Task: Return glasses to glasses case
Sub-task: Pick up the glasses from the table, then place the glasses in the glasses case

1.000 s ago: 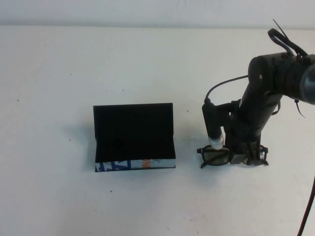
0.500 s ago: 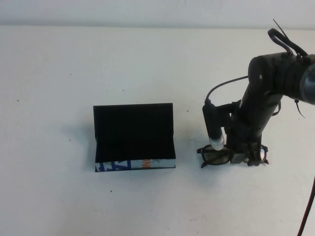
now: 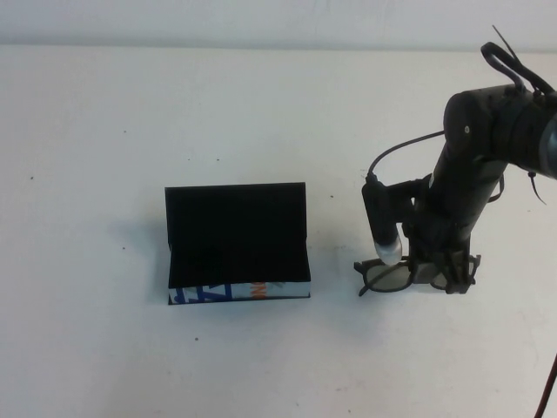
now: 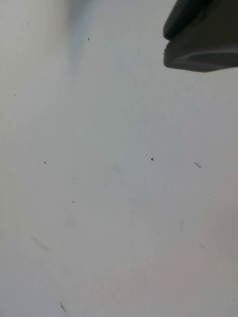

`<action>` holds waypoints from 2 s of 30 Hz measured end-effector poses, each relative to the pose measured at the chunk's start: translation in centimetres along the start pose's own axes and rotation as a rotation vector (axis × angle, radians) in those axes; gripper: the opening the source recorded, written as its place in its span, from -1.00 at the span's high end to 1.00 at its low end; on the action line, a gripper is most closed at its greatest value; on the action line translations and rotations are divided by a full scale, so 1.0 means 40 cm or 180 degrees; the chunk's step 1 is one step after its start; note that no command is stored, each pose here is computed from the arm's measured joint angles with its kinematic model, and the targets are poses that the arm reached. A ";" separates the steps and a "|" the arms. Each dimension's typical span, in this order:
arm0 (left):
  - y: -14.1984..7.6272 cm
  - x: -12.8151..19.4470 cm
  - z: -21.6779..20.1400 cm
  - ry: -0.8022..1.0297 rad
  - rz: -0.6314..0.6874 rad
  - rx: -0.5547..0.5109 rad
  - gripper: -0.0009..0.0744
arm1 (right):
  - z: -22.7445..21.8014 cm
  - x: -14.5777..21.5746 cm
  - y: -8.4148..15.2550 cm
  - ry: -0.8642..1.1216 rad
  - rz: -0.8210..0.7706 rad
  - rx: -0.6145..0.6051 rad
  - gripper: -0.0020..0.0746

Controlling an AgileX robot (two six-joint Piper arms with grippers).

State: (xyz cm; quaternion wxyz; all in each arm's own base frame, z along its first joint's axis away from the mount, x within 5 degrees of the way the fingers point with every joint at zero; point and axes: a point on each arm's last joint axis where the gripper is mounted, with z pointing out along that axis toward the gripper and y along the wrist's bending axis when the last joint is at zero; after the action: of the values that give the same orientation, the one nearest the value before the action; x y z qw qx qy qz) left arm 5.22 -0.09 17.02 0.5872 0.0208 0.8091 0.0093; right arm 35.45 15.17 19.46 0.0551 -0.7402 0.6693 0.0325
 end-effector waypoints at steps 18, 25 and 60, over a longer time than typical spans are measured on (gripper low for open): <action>0.000 0.000 0.000 0.0000 0.0000 0.0000 0.99 | -0.245 -0.314 0.075 -0.0729 -0.0187 0.0363 0.80; 0.000 0.000 0.000 0.0000 0.0000 0.0000 0.99 | -0.175 -0.419 0.042 -0.0728 -0.0283 0.0306 0.80; 0.000 0.000 0.000 0.0000 0.0000 0.0000 0.99 | 0.014 -0.473 -0.020 -0.0438 -0.0229 0.0105 0.80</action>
State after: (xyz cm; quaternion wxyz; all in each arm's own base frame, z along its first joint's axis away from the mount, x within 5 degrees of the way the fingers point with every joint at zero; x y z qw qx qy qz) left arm 5.22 -0.09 17.02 0.5872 0.0208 0.8091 0.0093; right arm 34.34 34.01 21.23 0.1142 -0.7588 0.6374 0.0703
